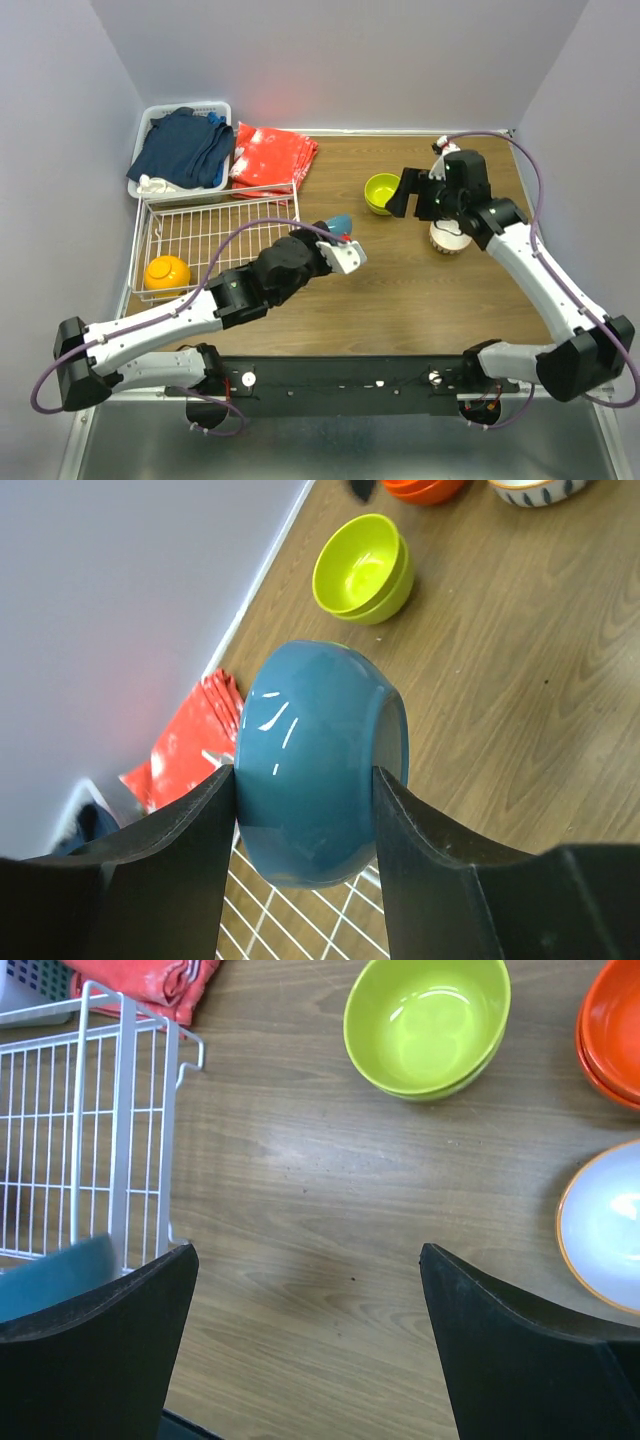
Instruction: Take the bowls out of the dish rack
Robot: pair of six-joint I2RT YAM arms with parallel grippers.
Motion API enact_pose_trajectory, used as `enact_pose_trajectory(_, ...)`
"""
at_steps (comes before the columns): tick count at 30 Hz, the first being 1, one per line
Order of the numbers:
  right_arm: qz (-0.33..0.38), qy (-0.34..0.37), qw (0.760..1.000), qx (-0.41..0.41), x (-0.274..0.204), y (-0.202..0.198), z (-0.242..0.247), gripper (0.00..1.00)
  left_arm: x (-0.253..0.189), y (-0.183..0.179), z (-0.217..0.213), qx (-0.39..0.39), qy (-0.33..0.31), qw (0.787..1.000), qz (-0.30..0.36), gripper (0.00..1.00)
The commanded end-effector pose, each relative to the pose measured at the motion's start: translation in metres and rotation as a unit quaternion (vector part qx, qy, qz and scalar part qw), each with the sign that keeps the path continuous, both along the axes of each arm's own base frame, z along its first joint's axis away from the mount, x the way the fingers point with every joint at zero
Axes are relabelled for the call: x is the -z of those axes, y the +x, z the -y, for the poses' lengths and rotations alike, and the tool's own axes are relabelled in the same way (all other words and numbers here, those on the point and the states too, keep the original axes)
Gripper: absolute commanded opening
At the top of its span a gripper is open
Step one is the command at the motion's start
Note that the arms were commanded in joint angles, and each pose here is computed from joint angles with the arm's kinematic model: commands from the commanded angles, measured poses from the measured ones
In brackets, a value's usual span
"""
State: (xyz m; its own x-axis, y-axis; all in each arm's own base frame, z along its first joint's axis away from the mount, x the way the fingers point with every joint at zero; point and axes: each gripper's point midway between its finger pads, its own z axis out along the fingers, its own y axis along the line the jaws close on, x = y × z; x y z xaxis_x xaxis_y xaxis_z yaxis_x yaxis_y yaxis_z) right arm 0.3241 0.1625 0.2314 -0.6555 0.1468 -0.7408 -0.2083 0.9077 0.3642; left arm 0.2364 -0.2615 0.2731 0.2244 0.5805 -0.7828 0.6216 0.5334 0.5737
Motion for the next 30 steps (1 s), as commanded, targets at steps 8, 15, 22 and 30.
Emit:
enact_pose_trajectory(8,-0.101,-0.02,0.993,-0.055,-0.02,0.004,-0.021,1.0,0.026,-0.007,0.046,0.053,0.137,0.985,0.092,0.22)
enact_pose_trajectory(15,-0.154,-0.022,0.982,-0.105,-0.001,-0.001,-0.034,0.93,0.046,-0.007,0.066,0.057,0.184,0.975,0.111,0.2)
enact_pose_trajectory(22,-0.205,-0.032,0.968,-0.14,0.027,-0.013,-0.038,0.88,0.058,-0.002,0.076,0.054,0.21,0.969,0.119,0.19)
enact_pose_trajectory(30,-0.263,-0.051,0.945,-0.188,0.065,-0.033,-0.055,0.84,0.069,0.0,0.089,0.056,0.22,0.967,0.118,0.18)
